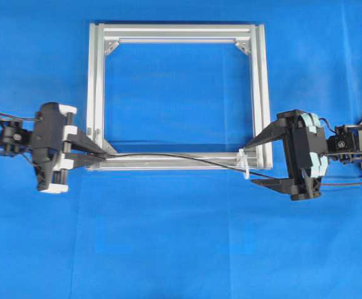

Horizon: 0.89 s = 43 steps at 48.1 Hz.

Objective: Insert the wire through the string loop located on the right side.
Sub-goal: 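Pull the cable leftward through the loop with the left gripper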

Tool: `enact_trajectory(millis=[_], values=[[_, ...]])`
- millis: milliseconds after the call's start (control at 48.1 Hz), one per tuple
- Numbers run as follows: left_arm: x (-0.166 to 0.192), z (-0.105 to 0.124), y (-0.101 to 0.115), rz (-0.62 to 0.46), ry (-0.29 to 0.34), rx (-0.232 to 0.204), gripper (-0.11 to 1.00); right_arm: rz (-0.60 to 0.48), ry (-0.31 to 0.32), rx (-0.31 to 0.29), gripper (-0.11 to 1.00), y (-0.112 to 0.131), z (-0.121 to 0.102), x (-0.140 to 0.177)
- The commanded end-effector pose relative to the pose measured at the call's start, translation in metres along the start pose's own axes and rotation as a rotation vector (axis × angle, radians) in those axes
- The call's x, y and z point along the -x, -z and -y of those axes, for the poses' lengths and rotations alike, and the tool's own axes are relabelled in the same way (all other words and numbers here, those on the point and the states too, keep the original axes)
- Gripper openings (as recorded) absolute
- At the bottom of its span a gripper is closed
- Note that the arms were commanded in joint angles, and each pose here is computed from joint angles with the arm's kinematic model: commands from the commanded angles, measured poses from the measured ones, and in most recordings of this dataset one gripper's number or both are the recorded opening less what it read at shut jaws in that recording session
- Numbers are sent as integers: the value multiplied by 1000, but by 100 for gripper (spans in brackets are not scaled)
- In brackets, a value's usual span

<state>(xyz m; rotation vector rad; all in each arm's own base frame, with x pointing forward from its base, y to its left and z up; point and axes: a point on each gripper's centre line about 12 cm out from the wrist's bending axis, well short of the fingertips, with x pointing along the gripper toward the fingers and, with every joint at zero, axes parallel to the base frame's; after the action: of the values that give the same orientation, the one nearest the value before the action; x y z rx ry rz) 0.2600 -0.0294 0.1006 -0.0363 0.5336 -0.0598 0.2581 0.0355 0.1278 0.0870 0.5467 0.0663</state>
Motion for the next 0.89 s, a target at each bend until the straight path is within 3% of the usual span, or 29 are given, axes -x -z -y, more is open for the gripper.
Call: enact_trajectory(millis=[0, 686, 748, 872], values=[[6, 3, -5, 30, 11, -3, 8, 32, -4, -6, 92, -11, -2, 0], [6, 4, -9, 7, 15, -2, 9, 39, -6, -8, 92, -14, -2, 3], [8, 3, -10, 11, 13, 2, 21, 41, -6, -9, 92, -14, -2, 3], [9, 3, -11, 8, 14, 3, 59, 32, -7, -7, 92, -13, -2, 3]])
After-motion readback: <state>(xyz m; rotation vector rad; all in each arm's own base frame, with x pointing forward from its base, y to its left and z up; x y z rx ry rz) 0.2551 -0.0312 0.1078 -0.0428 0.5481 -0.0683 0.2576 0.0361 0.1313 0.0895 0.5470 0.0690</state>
